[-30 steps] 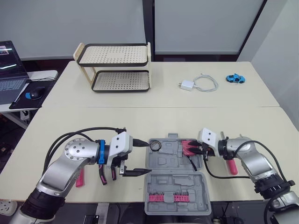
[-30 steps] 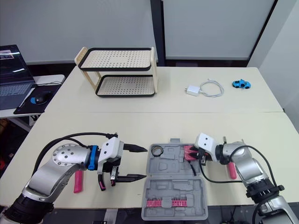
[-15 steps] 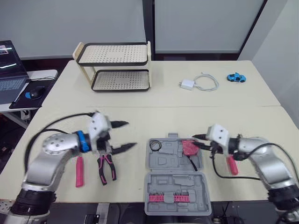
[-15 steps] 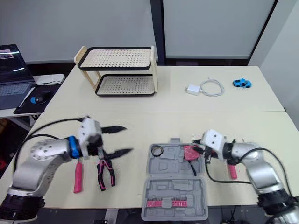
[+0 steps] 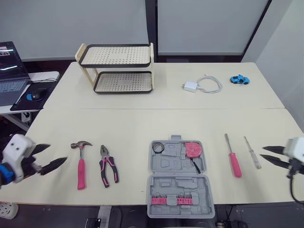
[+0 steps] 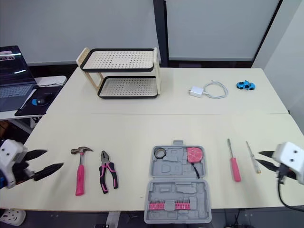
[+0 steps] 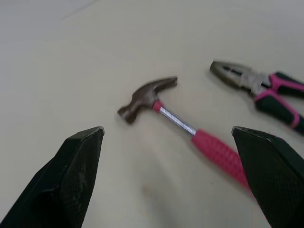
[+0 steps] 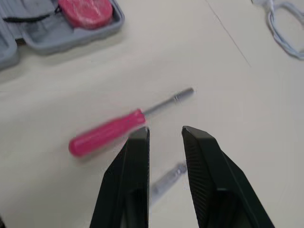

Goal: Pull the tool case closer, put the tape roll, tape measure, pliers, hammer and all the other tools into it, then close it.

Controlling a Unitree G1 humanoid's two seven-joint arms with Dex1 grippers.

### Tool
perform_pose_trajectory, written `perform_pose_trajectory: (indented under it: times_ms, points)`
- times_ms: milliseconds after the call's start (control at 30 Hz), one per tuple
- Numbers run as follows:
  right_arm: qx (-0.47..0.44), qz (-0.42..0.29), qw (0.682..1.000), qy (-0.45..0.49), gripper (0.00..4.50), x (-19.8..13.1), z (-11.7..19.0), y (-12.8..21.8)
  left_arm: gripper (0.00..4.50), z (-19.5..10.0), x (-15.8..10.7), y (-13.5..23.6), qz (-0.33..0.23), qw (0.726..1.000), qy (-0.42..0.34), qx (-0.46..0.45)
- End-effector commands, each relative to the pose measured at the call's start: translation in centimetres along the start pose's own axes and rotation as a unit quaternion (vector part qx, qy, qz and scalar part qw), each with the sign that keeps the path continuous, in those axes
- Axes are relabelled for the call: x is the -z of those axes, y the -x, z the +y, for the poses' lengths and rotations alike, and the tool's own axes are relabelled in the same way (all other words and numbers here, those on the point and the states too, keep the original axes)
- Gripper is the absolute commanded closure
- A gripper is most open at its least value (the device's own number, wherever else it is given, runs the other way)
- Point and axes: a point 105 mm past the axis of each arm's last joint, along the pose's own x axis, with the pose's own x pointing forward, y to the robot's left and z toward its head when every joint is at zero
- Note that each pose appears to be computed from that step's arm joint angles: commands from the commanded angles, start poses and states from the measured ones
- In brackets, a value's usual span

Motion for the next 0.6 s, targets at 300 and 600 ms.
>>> perform_pose_trajectory:
  times_ms: [300,600]
  points:
    - [-0.044,0.033,0.998,-0.001,0.05,0.2,-1.1,3.6,0.0,0.5,0.0,2.5,0.039,0.998,-0.031,0.046]
    - [-0.062,0.052,0.997,0.022,0.05,0.3,-1.4,3.4,0.0,-1.6,-3.0,1.5,0.031,0.998,-0.024,0.045]
